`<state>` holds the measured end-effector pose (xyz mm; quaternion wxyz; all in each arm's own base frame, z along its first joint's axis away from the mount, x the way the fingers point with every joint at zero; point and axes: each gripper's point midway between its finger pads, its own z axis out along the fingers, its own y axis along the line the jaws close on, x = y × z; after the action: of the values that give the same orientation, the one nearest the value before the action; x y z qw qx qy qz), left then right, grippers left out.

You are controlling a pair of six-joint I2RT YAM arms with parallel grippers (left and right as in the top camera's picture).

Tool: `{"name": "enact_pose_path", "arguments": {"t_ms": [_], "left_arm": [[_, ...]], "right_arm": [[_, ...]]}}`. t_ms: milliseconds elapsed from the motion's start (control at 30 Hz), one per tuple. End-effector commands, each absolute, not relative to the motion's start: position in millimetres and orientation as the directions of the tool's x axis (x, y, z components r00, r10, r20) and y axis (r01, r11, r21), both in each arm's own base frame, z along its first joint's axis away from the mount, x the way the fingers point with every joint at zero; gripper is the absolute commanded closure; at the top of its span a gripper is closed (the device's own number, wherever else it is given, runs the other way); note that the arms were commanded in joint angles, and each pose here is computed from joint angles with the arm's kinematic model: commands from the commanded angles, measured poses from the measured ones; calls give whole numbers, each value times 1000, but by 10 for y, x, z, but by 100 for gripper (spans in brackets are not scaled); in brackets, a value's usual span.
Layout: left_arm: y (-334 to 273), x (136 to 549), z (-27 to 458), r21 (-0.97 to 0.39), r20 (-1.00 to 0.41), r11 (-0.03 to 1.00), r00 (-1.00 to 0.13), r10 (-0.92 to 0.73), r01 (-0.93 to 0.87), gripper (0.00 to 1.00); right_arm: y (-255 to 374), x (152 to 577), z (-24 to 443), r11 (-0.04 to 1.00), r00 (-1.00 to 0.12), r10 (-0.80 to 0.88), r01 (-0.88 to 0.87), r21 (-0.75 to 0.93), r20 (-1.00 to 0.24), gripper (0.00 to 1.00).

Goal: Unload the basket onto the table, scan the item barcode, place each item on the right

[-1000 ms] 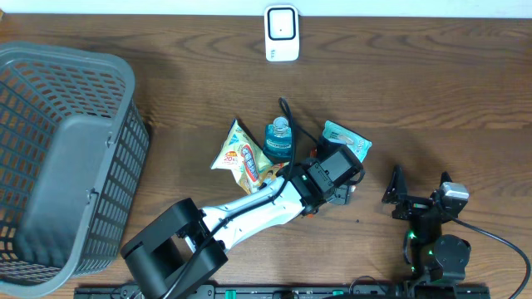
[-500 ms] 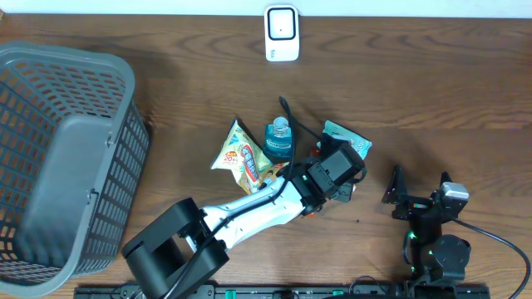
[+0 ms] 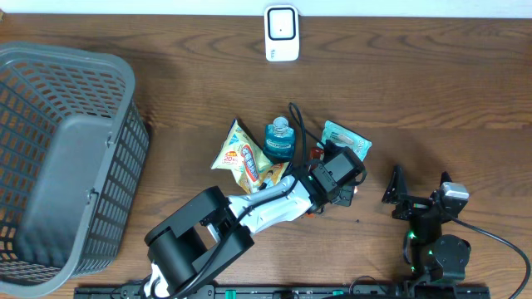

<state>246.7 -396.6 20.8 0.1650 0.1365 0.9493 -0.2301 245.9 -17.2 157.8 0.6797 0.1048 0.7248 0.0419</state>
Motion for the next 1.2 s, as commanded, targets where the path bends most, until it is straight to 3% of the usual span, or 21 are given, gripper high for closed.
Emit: {"name": "enact_pose_path", "arguments": {"t_ms": [0,133,233,333,400,567,700,833,967,1067,1167], "left_arm": [[-4017,2486,512,-382,-447,813,-858,252,438,92],[-3901,2653,1094,-272,-576,818,-766,284,507,92],[-3742,2836,1728,-154,-716,828,-639,283,539,83],[-3514,3015,2435,-27,-844,856,-471,258,517,46],[-3242,3157,2983,45,-919,906,-337,202,420,2],[-2572,3314,4235,144,-989,969,12,145,203,2],[-2132,3298,4849,216,-963,973,184,199,77,2],[-1850,3272,4978,366,-912,931,193,362,-15,2],[-1618,3291,4762,479,-872,872,52,486,-103,2],[-1746,3232,4590,553,-832,832,55,551,32,2],[-1803,3105,4455,525,-850,836,47,525,156,2]], "right_arm": [[-173,2457,1574,976,-53,202,96,196,-978,1],[-173,2457,1574,976,-53,202,96,196,-978,1],[-173,2457,1574,976,-53,202,96,196,-978,1],[-173,2457,1574,976,-53,202,96,196,-978,1],[-173,2457,1574,976,-53,202,96,196,-978,1],[-173,2457,1574,976,-53,202,96,196,-978,1],[-173,2457,1574,976,-53,202,96,196,-978,1],[-173,2457,1574,976,-53,202,96,196,-978,1],[-173,2457,1574,976,-53,202,96,196,-978,1],[-173,2457,1574,976,-53,202,96,196,-978,1],[-173,2457,1574,976,-53,202,96,196,-978,1]]}}
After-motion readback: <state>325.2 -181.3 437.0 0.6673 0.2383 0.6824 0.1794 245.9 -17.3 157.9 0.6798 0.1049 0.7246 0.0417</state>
